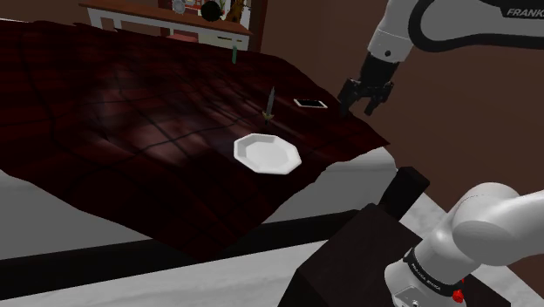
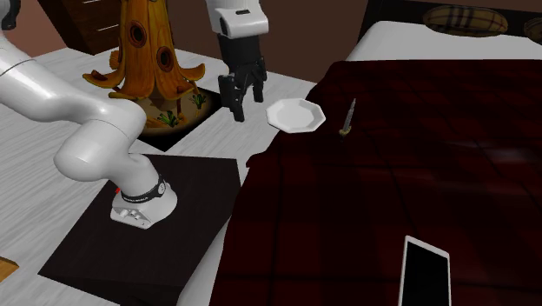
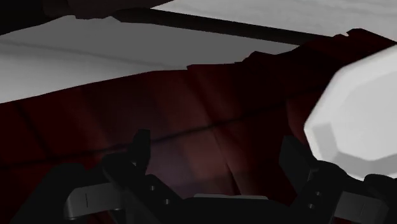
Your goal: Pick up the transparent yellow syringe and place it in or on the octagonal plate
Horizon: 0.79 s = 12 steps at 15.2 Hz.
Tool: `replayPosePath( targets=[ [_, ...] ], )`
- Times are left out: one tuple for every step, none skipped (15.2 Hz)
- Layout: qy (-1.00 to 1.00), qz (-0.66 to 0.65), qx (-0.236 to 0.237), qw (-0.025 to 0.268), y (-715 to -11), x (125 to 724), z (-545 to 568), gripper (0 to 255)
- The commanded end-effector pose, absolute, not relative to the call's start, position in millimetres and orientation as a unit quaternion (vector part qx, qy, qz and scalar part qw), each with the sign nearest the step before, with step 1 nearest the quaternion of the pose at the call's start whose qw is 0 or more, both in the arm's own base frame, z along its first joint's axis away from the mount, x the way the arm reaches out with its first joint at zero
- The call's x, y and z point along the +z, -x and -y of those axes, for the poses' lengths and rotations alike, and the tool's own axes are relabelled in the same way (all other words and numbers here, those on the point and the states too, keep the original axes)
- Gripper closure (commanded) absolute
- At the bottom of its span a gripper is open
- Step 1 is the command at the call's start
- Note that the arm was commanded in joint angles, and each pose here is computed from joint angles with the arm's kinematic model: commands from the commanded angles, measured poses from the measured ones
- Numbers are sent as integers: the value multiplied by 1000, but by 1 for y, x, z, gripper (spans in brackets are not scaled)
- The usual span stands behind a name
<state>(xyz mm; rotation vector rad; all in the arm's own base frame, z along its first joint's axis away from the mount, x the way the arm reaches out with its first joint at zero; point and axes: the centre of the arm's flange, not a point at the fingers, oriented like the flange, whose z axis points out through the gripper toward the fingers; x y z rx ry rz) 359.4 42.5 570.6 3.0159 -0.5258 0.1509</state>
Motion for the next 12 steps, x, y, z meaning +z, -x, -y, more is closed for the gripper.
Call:
replayPosePath(
  targets=[
    [-976, 206, 57, 40, -377, 565, -62, 0],
    [-972, 221, 61, 42, -387, 563, -71, 0],
    [-968, 237, 65, 44, -397, 560, -79, 0],
    [-964, 252, 68, 45, -407, 557, -87, 0],
    [-960, 268, 72, 47, -417, 554, -94, 0],
    [-955, 283, 76, 48, -428, 551, -102, 0],
    [-950, 298, 79, 50, -439, 549, -109, 0],
    [-945, 313, 83, 51, -450, 546, -115, 0],
    [-939, 329, 86, 53, -462, 544, -121, 0],
    [-933, 344, 90, 54, -474, 541, -127, 0],
    [-927, 358, 94, 56, -485, 539, -133, 0],
    [-921, 373, 97, 57, -498, 537, -138, 0]
  ],
)
